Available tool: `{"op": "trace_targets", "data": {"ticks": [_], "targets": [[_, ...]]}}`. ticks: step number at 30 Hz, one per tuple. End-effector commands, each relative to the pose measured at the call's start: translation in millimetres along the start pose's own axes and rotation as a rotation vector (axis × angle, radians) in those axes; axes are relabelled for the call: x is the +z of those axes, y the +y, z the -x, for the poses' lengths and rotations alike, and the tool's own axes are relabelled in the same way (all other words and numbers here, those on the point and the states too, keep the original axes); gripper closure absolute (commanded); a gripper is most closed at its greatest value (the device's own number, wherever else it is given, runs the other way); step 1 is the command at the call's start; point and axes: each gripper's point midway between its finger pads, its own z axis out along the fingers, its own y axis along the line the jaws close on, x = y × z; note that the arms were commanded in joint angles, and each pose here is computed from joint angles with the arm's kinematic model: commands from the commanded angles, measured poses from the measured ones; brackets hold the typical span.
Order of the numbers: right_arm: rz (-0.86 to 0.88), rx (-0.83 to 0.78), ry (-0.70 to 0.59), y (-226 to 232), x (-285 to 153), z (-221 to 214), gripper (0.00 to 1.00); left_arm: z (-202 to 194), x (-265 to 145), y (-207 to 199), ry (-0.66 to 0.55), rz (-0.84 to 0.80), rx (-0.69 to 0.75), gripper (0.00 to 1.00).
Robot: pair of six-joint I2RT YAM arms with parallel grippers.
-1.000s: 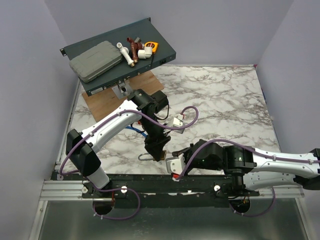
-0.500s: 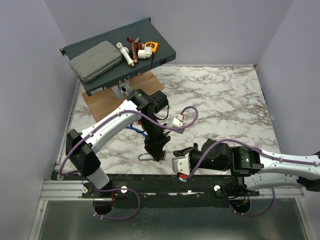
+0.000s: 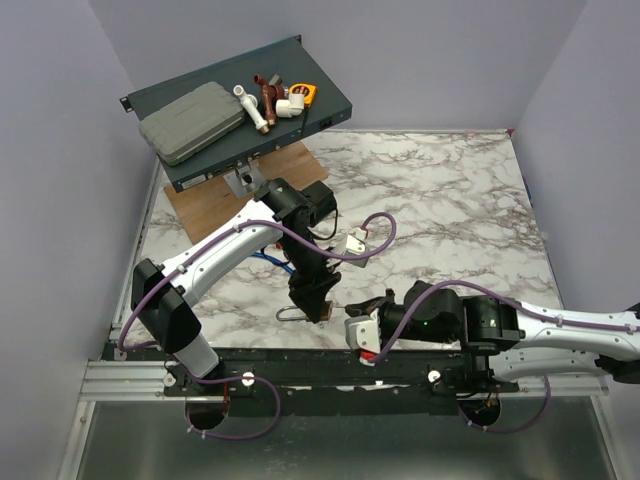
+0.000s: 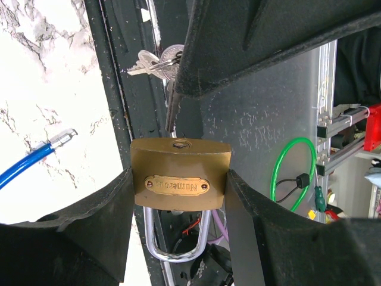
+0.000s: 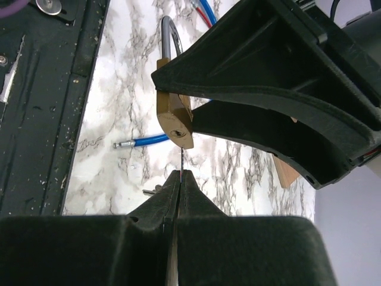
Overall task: Unlock with the key
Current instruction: Unlock the lock.
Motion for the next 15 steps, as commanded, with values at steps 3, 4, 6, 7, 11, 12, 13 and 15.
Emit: {"op": "trace_targets", "data": {"ticks": [3,4,6,7,11,12,13,15], "targets": [[-0.001,-0.008,-0.071,-1.2,-2.1,14.6,0.99,-2.9,-5.4,-21.4,-0.014,-0.041,-0.011,1.00],[0.002,-0.007,-0.073,-0.5,-1.6,14.6,0.99,-2.7,-5.3,-21.4,-0.014,-0.041,-0.009,1.00],[0.005,-0.009,-0.080,0.3,-1.4,15.7,0.99,-2.6,-5.3,-21.4,-0.013,-0.041,-0.009,1.00],[0.005,-0.011,-0.083,0.5,-1.0,16.1,0.99,-2.7,-5.3,-21.5,-0.012,-0.040,-0.007,1.00],[0.010,-0.017,-0.077,2.8,1.2,13.2,0.99,-2.9,-5.4,-21.4,-0.012,-0.039,-0.004,1.00],[0.009,-0.020,-0.078,3.1,1.3,13.2,0.99,-2.9,-5.5,-21.3,-0.013,-0.038,-0.004,1.00],[0.006,-0.019,-0.080,2.7,1.6,13.4,0.99,-3.1,-5.7,-21.2,-0.012,-0.037,-0.003,1.00],[0.007,-0.022,-0.079,3.7,2.5,12.3,0.99,-2.8,-5.4,-22.0,-0.011,-0.038,0.003,1.00]]}}
